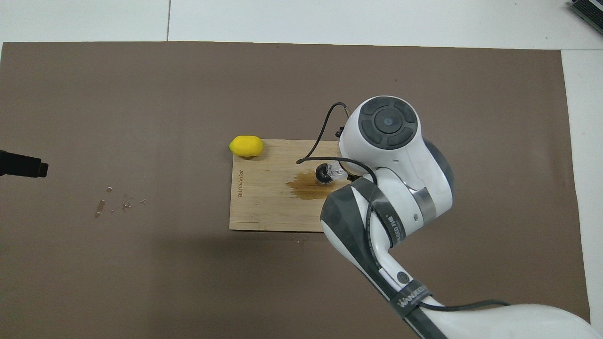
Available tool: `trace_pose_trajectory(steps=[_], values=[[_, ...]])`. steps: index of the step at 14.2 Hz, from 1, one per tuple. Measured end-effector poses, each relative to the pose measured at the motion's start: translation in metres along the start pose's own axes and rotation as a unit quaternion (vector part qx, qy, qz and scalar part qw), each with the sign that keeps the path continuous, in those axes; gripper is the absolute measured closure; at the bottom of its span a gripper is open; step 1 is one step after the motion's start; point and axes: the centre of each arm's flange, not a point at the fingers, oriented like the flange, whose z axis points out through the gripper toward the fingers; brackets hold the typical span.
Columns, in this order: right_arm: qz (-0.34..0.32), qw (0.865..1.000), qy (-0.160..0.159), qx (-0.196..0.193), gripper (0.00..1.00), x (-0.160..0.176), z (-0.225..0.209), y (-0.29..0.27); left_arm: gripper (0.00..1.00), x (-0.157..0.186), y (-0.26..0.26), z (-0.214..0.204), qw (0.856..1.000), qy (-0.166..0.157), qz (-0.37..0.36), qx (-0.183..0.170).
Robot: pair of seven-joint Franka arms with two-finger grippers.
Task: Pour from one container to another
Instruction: 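Carry the clear glass with the right gripper back to its spot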
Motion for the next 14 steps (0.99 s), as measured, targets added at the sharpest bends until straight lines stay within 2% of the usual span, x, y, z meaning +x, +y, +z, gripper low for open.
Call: trace_pose_trajectory(steps=[2,4,7,9,11,14], values=[[0.013,0.999,-0.043,-0.014,0.5,0.026,0.004,-0.007,0.0,0.006,-0.002,0.002,1.0,0.001,-0.001,0.0],[0.029,0.994,-0.1,-0.026,0.5,0.065,0.011,-0.014,0.0,0.011,-0.004,0.008,1.0,-0.003,-0.001,-0.001],[0.058,0.976,-0.206,-0.027,0.5,0.146,0.028,-0.015,0.0,0.023,-0.006,0.019,1.0,0.001,-0.002,0.0],[0.08,0.962,-0.262,-0.019,0.5,0.204,0.047,-0.003,0.0,0.023,-0.009,0.02,1.0,0.001,-0.004,0.0],[0.104,0.948,-0.3,-0.009,0.5,0.253,0.065,0.015,0.0,0.022,-0.011,0.019,1.0,0.002,-0.007,0.0],[0.14,0.939,-0.314,-0.007,0.5,0.297,0.079,0.038,0.0,0.021,-0.012,0.015,1.0,0.005,-0.01,0.0]])
